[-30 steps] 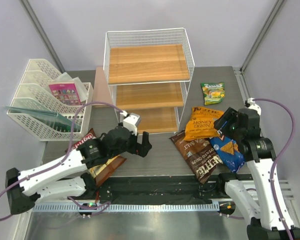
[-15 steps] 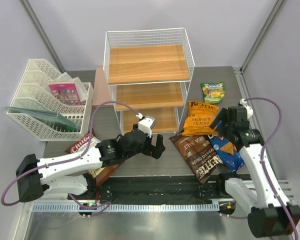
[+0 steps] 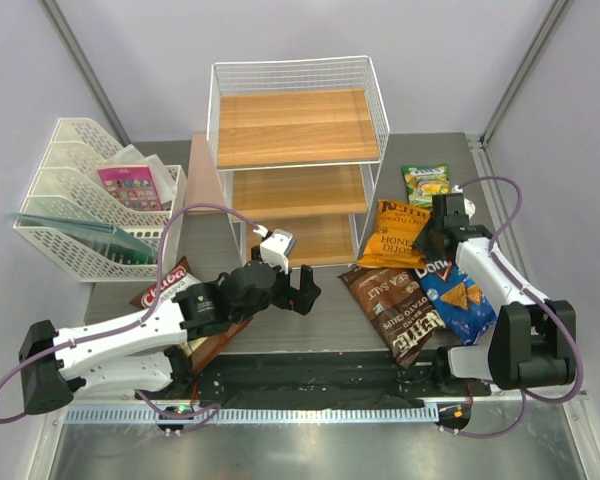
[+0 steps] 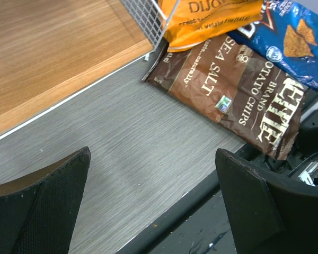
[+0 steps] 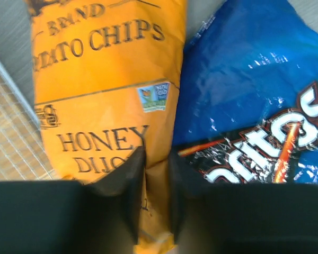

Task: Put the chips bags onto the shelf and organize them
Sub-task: Pick up the potato chip from the center of the board.

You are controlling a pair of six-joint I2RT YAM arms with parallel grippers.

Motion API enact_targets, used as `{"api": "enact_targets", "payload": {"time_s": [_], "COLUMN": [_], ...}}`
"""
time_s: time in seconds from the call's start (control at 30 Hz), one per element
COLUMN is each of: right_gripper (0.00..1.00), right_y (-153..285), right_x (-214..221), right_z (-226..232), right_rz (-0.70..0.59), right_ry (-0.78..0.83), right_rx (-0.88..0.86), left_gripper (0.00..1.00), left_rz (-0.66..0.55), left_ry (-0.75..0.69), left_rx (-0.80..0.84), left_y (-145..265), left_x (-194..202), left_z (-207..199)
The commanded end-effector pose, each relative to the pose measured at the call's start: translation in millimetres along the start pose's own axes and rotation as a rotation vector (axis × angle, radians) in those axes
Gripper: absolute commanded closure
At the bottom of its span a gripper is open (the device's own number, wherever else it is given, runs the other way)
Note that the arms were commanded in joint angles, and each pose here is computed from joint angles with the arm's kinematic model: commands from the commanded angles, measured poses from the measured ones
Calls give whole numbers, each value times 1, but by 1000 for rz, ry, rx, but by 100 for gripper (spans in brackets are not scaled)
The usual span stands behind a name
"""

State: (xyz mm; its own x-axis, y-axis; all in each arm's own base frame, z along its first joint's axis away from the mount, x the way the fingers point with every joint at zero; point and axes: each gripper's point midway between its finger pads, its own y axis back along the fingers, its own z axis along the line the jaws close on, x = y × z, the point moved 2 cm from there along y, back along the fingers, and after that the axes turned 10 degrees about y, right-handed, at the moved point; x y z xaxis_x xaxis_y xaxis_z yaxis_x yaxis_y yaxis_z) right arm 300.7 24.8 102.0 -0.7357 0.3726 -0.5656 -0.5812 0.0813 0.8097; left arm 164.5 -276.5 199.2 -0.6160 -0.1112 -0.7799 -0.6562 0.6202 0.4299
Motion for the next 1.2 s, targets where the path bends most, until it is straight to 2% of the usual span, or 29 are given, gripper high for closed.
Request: {"api": "enact_targets", "payload": {"time_s": [0.0, 0.07, 0.27, 0.43, 0.6, 0.7, 0.83, 1.0, 1.17], "right_gripper": [83, 89, 98, 99, 99, 99, 99, 99, 99], "right_y": [19, 34, 84, 136, 184, 204, 213, 235, 254], "right_x": [-39, -48, -79, -104, -111, -93, -46, -10, 21], "right_z": [19, 19, 20, 35, 42, 43, 38, 27, 32], "right_rz": [-175, -236, -388, -456, -492, -444, -303, -265, -171], "right_ry": [-4, -5, 3, 15, 35, 48, 51, 51, 78], "right_rx": [-108, -126, -151, -243, -316, -371, -427, -468, -571], "left_gripper": [0, 0, 0, 0, 0, 0, 0, 0, 0], "left_rz": [-37, -31, 7, -3, -17, -26, -39, -42, -33], "left_ry": [-8, -7, -4, 23, 49, 95, 162, 178, 210], "left_rx": [-46, -60, -59, -74, -109, -117, -81, -77, -45], "left_y": [2, -1, -12, -14, -12, -8, 0, 6, 5], "left_x": [-2, 1, 12, 14, 15, 15, 13, 10, 10], "left_z": [11, 14, 13, 16, 25, 33, 36, 36, 30]}}
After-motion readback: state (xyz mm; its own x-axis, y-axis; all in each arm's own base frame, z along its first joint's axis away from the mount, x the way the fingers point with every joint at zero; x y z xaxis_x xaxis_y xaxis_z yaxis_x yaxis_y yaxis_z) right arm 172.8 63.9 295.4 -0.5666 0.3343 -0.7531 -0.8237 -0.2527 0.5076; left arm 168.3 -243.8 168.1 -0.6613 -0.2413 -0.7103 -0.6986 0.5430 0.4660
